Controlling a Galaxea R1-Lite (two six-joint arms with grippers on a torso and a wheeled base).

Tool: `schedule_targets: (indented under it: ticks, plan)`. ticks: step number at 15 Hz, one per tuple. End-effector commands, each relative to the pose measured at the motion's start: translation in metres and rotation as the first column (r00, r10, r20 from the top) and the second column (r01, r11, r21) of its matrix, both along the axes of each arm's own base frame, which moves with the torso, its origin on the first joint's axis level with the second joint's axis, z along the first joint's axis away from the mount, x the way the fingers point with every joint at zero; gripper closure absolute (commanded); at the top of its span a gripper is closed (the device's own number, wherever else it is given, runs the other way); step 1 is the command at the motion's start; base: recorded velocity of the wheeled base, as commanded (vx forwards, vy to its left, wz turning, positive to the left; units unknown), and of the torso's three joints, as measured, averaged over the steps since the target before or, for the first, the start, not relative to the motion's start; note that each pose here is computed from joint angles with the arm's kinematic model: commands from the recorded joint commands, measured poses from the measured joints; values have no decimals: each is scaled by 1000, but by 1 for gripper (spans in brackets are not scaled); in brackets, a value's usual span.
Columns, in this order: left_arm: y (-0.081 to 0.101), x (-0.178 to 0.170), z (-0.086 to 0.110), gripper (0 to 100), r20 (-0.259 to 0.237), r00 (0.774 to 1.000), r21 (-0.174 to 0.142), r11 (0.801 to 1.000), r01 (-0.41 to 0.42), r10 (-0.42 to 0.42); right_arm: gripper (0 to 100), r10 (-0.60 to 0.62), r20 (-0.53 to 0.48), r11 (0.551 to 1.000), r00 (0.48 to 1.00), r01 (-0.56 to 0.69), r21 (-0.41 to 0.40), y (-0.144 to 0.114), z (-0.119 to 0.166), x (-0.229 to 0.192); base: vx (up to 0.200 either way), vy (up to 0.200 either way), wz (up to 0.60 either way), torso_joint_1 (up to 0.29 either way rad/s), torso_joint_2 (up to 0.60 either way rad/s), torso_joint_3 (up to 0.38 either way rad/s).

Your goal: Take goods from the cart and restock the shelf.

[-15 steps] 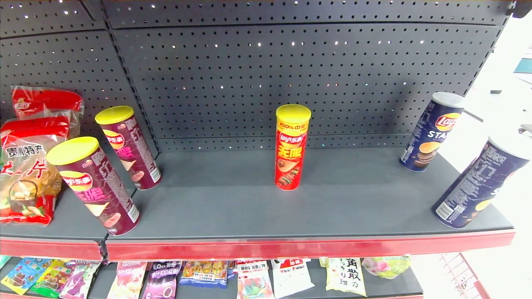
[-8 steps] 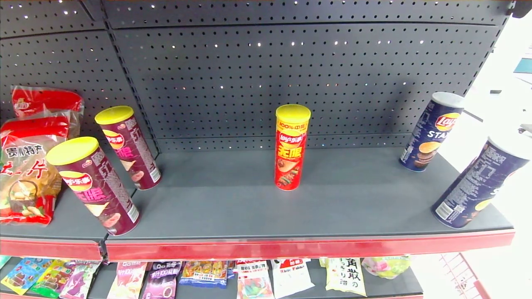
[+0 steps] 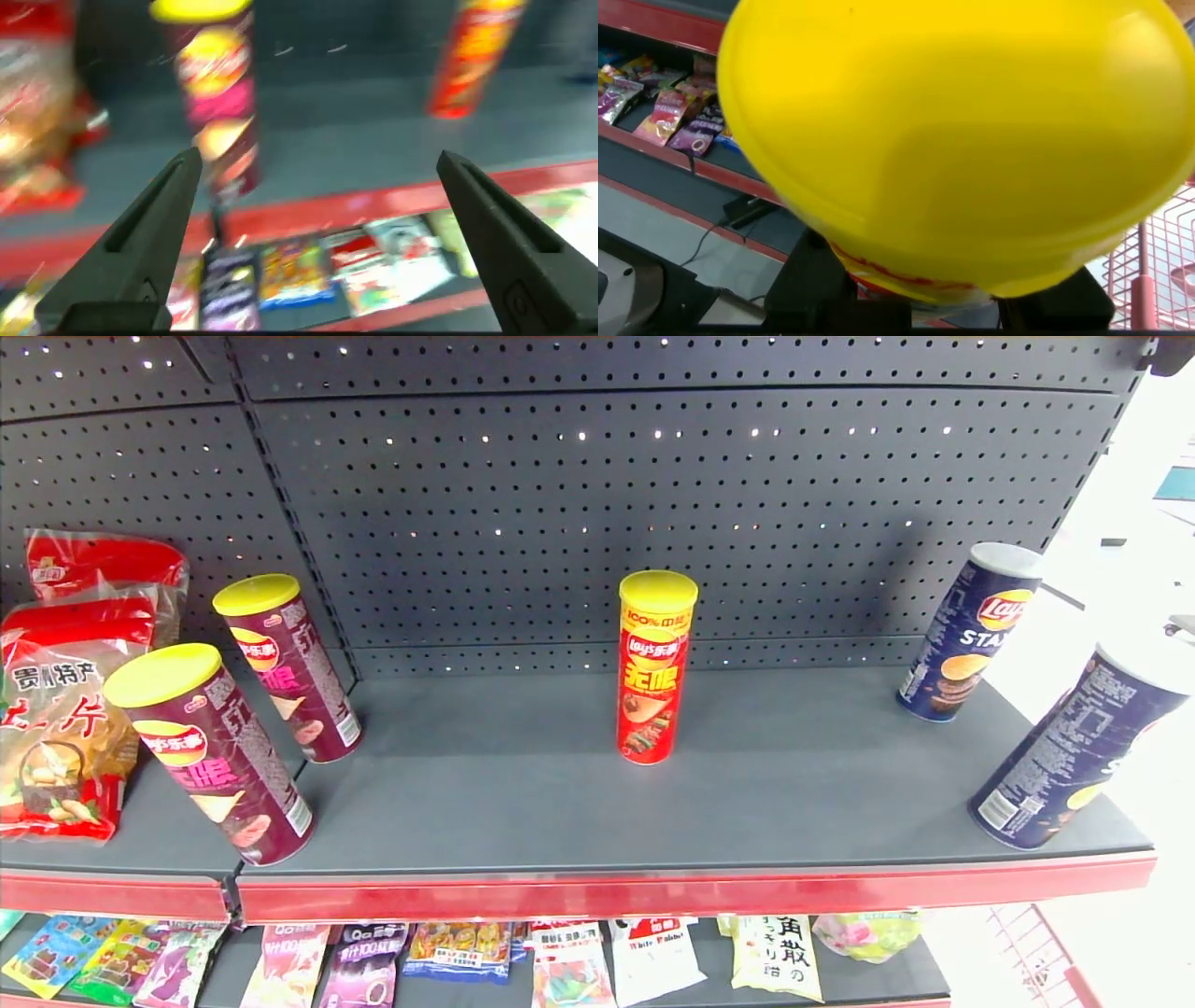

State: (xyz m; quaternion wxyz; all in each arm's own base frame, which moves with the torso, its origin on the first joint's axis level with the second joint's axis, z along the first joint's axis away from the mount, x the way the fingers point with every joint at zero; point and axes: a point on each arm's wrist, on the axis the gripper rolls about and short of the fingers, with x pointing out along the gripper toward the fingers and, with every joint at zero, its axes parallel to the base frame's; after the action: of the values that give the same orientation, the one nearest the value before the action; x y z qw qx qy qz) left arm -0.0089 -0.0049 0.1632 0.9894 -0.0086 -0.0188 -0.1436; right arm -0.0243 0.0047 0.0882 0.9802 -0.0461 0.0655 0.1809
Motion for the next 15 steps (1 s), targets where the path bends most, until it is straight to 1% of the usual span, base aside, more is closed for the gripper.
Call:
schedule_targets:
  ticks: [1, 2, 3, 4, 5, 6, 7, 8, 9, 10, 11, 12, 13, 14, 15]
  plan:
    - [-5, 25, 14, 0, -101, 975, 44, 978, 203, -198, 100, -2, -2, 1000, 1000, 2, -3, 0, 0, 0, 0, 0, 0, 0, 0, 0]
    - [-8, 34, 18, 0, -127, 953, 39, 959, 282, -275, 100, -8, -2, 1000, 1000, 8, -4, 0, 0, 0, 0, 0, 0, 0, 0, 0]
    - [-9, 37, 22, 0, -131, 948, 39, 954, 297, -289, 100, -11, -2, 1000, 1000, 11, -3, 0, 0, 0, 0, 0, 0, 0, 0, 0]
    - [-12, 56, 36, 0, -164, 930, 50, 939, 340, -328, 100, -17, -1, 1000, 1000, 17, -4, 0, 0, 0, 0, 0, 0, 0, 0, 0]
    - [-13, 65, 42, 0, -169, 921, 55, 930, 364, -351, 100, -19, 0, 1000, 1000, 19, -6, 0, 0, 0, 0, 0, 0, 0, 0, 0]
    - [-18, 83, 48, 0, -183, 894, 59, 903, 426, -409, 100, -17, 0, 1000, 1000, 17, -5, 0, 0, 0, 0, 0, 0, 0, 0, 0]
    - [-20, 92, 49, 0, -187, 884, 66, 893, 446, -428, 100, -19, 0, 1000, 1000, 19, -6, 0, 0, 0, 0, 0, 0, 0, 0, 0]
    - [-28, 111, 51, 0, -187, 860, 92, 864, 496, -474, 100, -17, 0, 1000, 1000, 17, -5, 0, 0, 0, 0, 0, 0, 0, 0, 0]
    - [-38, 129, 52, 0, -191, 836, 101, 837, 538, -514, 100, -17, 0, 1000, 1000, 17, -5, 0, 0, 0, 0, 0, 0, 0, 0, 0]
    - [-54, 153, 54, 0, -197, 803, 100, 803, 587, -563, 100, -17, 0, 1000, 1000, 17, -5, 0, 0, 0, 0, 0, 0, 0, 0, 0]
    - [-64, 167, 54, 0, -205, 787, 98, 788, 608, -582, 100, -17, 0, 1000, 1000, 17, -5, 0, 0, 0, 0, 0, 0, 0, 0, 0]
    - [-72, 183, 51, 0, -214, 778, 98, 780, 619, -591, 100, -17, 0, 1000, 1000, 17, -5, 0, 0, 0, 0, 0, 0, 0, 0, 0]
    - [-78, 199, 47, 0, -226, 774, 105, 776, 622, -591, 100, -17, 0, 1000, 1000, 17, -5, 0, 0, 0, 0, 0, 0, 0, 0, 0]
    - [-88, 227, 38, 0, -233, 780, 140, 773, 618, -581, 100, -18, -1, 1000, 1000, 18, -2, 0, 0, 0, 0, 0, 0, 0, 0, 0]
    - [-92, 240, 35, 0, -228, 788, 152, 779, 609, -572, 100, -18, -2, 1000, 1000, 18, -1, 0, 0, 0, 0, 0, 0, 0, 0, 0]
